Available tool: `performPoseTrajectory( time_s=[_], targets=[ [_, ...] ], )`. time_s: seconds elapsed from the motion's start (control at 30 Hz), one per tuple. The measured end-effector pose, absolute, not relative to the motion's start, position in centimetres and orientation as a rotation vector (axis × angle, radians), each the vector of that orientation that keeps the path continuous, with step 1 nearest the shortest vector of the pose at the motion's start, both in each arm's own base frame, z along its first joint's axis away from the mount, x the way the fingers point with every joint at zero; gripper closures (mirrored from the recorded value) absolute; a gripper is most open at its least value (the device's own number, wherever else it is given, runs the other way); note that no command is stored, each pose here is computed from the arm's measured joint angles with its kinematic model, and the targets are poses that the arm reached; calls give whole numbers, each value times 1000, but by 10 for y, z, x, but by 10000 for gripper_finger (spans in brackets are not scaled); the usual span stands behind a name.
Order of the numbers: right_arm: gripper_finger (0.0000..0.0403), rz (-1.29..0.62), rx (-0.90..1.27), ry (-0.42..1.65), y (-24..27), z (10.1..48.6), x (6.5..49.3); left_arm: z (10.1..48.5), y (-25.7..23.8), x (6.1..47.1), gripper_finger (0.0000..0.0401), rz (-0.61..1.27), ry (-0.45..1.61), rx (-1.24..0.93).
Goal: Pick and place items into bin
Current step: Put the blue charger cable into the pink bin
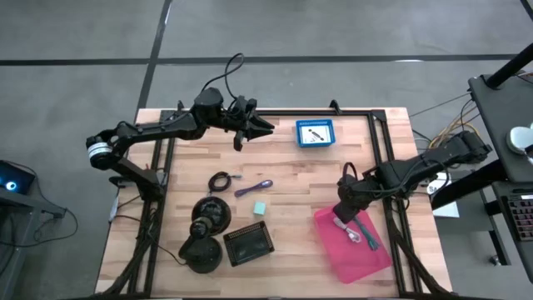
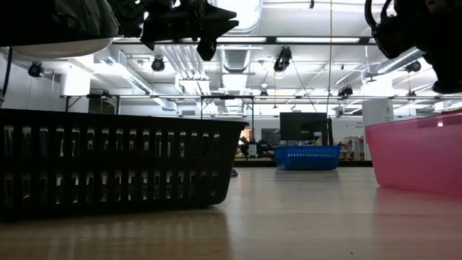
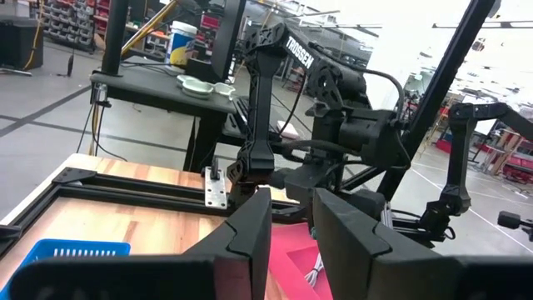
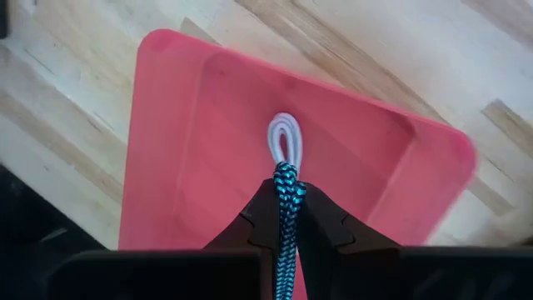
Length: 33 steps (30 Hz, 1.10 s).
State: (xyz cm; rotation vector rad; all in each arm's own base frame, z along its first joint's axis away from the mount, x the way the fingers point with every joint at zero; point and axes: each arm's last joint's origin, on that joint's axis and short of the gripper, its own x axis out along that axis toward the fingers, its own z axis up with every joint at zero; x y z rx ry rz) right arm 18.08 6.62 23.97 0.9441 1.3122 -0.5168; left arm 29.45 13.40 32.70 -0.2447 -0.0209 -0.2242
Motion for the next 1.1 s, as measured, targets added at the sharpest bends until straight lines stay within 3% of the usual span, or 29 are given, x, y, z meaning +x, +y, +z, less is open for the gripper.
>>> performPoseTrajectory(
  time_s=[0.73, 1.1],
  targets=[
    [390, -565, 949, 1343, 62, 182, 168, 327, 134, 294, 325, -224, -20, -245],
    [390, -570, 946, 1347, 61, 173, 165, 327, 134, 294, 325, -224, -20, -245]
  ],
)
